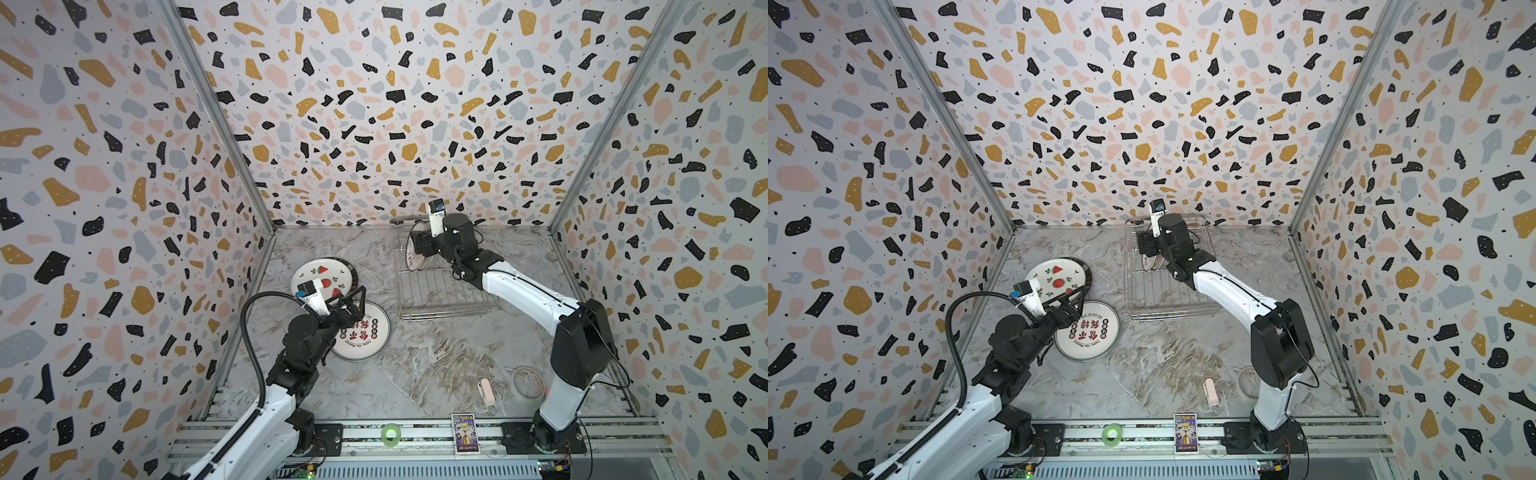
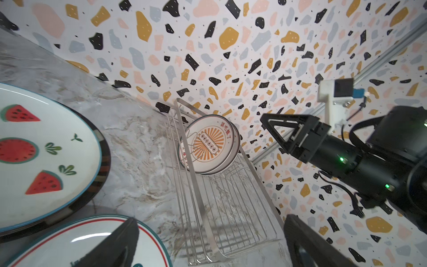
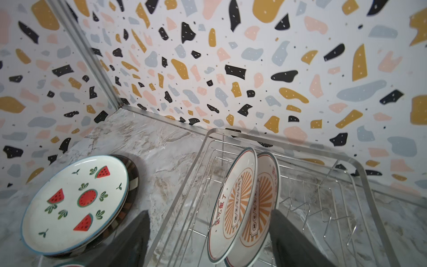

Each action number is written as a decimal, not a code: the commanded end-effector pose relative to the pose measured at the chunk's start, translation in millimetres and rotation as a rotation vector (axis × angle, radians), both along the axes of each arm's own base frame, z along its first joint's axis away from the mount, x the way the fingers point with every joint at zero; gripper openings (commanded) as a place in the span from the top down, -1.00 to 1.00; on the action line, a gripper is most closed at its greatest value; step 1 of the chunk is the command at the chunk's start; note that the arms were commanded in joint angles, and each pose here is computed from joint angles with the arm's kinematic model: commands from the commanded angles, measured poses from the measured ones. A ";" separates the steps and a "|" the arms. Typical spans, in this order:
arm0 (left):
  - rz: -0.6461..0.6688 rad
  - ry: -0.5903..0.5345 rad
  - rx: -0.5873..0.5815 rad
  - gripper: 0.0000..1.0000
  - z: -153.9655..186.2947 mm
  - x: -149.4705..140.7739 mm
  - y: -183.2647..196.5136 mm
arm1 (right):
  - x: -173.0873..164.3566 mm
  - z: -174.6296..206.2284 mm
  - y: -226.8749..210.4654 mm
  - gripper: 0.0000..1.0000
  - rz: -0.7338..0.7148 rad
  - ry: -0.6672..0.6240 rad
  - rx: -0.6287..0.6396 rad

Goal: Unload the plates from the dish rack
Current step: Pick up the plate from the dish rack.

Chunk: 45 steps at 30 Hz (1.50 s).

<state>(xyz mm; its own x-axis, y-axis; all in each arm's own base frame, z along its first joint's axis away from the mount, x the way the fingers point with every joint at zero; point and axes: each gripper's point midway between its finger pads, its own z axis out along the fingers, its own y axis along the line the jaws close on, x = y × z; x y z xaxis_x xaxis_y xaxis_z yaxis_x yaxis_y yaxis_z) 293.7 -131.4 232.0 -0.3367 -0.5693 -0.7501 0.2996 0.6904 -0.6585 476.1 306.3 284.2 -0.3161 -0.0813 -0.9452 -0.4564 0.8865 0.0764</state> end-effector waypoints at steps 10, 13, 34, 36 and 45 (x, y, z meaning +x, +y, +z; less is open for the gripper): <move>-0.024 -0.102 0.084 -0.99 28.6 22.3 -44.3 | 50.7 -24.1 -8.5 0.02 -0.105 0.089 -0.002; 0.000 -0.098 0.090 -0.99 24.8 25.7 -42.1 | 56.5 -29.0 -7.9 0.04 -0.120 0.093 -0.013; -0.038 -0.065 0.089 -1.00 3.8 42.5 -60.3 | 80.7 -72.4 -4.0 0.35 -0.272 0.139 -0.128; -0.039 -0.062 0.089 -1.00 1.9 43.2 -60.8 | 83.3 -77.1 -6.5 0.38 -0.324 0.146 -0.167; -0.042 -0.056 0.084 -1.00 -0.7 40.6 -59.9 | 77.8 -97.9 -1.7 0.40 -0.377 0.179 -0.240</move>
